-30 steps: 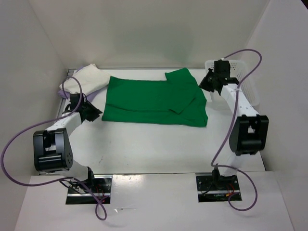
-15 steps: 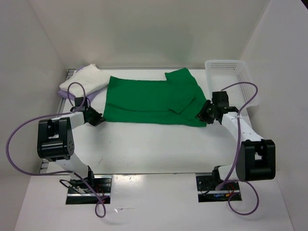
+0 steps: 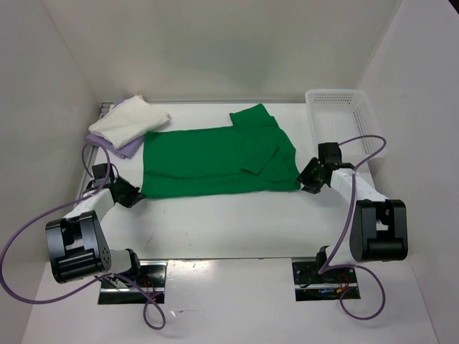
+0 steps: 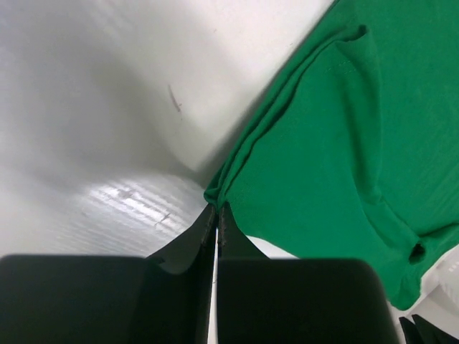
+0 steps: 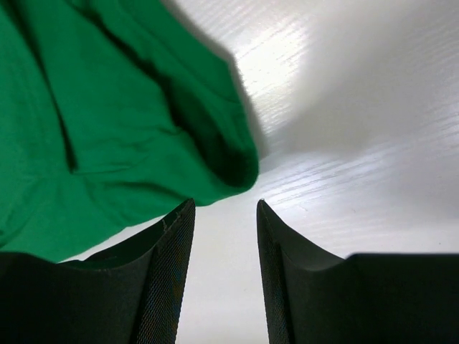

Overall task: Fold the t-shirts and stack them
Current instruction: Fold the flattened tshirt in 1/3 of the way

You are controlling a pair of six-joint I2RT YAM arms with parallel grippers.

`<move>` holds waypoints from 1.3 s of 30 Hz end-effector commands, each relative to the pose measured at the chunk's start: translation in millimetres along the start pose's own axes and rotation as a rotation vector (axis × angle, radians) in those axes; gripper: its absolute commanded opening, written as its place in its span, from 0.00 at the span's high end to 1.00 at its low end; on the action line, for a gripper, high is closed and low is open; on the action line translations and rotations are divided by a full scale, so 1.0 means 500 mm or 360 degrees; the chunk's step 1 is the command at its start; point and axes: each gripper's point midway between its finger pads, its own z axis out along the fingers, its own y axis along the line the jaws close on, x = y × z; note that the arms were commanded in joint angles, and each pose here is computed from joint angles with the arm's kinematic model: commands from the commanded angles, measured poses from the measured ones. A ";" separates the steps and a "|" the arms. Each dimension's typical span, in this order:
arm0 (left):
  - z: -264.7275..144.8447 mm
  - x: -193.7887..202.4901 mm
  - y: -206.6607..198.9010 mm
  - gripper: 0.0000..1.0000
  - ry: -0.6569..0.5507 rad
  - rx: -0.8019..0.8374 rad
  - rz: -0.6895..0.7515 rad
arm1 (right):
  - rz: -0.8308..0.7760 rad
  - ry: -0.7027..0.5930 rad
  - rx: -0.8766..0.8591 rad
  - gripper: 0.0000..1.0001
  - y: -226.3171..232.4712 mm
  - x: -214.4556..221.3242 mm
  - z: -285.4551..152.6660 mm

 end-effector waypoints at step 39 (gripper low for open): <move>-0.122 -0.010 -0.017 0.13 0.0004 -0.0053 -0.0056 | 0.0413 -0.0200 -0.0138 0.38 0.009 -0.044 -0.165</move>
